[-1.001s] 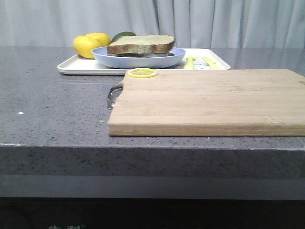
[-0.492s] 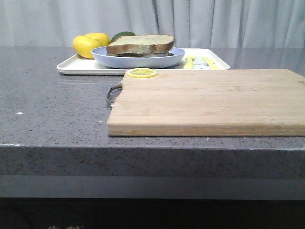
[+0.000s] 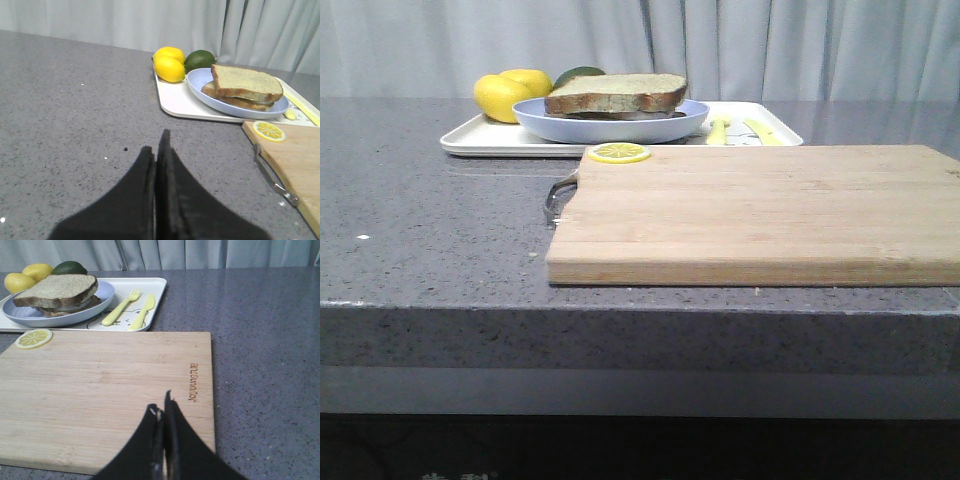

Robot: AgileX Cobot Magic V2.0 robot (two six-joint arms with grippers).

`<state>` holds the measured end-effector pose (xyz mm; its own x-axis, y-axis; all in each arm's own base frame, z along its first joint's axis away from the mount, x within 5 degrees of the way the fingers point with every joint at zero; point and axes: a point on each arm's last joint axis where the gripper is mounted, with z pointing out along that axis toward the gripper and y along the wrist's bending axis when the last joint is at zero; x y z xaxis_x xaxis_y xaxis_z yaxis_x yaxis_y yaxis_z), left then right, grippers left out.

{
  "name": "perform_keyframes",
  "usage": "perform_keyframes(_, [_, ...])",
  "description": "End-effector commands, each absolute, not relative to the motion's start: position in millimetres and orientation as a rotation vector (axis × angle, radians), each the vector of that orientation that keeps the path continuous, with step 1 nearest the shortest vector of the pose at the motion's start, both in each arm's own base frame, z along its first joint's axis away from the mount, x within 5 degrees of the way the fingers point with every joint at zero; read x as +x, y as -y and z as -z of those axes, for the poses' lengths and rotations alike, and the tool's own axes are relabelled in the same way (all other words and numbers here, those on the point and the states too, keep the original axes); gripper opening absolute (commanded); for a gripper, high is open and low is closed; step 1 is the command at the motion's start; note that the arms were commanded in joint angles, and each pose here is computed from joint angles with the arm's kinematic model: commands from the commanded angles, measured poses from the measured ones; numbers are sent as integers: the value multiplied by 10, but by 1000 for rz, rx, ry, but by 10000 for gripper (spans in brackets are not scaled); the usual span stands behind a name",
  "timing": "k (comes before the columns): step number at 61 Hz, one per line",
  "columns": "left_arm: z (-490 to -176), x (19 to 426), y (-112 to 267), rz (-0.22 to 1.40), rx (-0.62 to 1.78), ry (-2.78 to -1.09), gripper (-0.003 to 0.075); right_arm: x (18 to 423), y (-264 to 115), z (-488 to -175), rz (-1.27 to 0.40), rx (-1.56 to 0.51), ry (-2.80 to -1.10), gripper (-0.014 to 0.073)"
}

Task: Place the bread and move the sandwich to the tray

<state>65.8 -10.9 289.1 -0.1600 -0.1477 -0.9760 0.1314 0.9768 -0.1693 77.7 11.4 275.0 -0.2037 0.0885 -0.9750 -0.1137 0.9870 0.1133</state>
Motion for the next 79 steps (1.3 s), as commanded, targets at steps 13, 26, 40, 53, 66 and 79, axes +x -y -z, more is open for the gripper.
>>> perform_keyframes(13, [-2502, 446, 8, 156, -144, -1520, -20, 789, -103, -2911, -181, -5, -1668, -60])
perform_keyframes(26, [-2186, 521, -5, 140, -163, -1550, -20, 789, -103, -2910, -181, -5, -1669, -60])
perform_keyframes(40, [-2066, 544, -10, 138, -164, -1523, -20, 789, -103, -2911, -181, -5, -1668, -60])
perform_keyframes(53, [-2066, 544, -10, 138, -164, -1523, -20, 789, -103, -2911, -181, -5, -1668, -60])
perform_keyframes(66, [-2066, 544, -10, 138, -164, -1523, -20, 789, -103, -2911, -181, -5, -1668, -60])
perform_keyframes(79, [-2066, 544, -10, 138, -164, -1523, -20, 789, -103, -2911, -181, -5, -1668, -60])
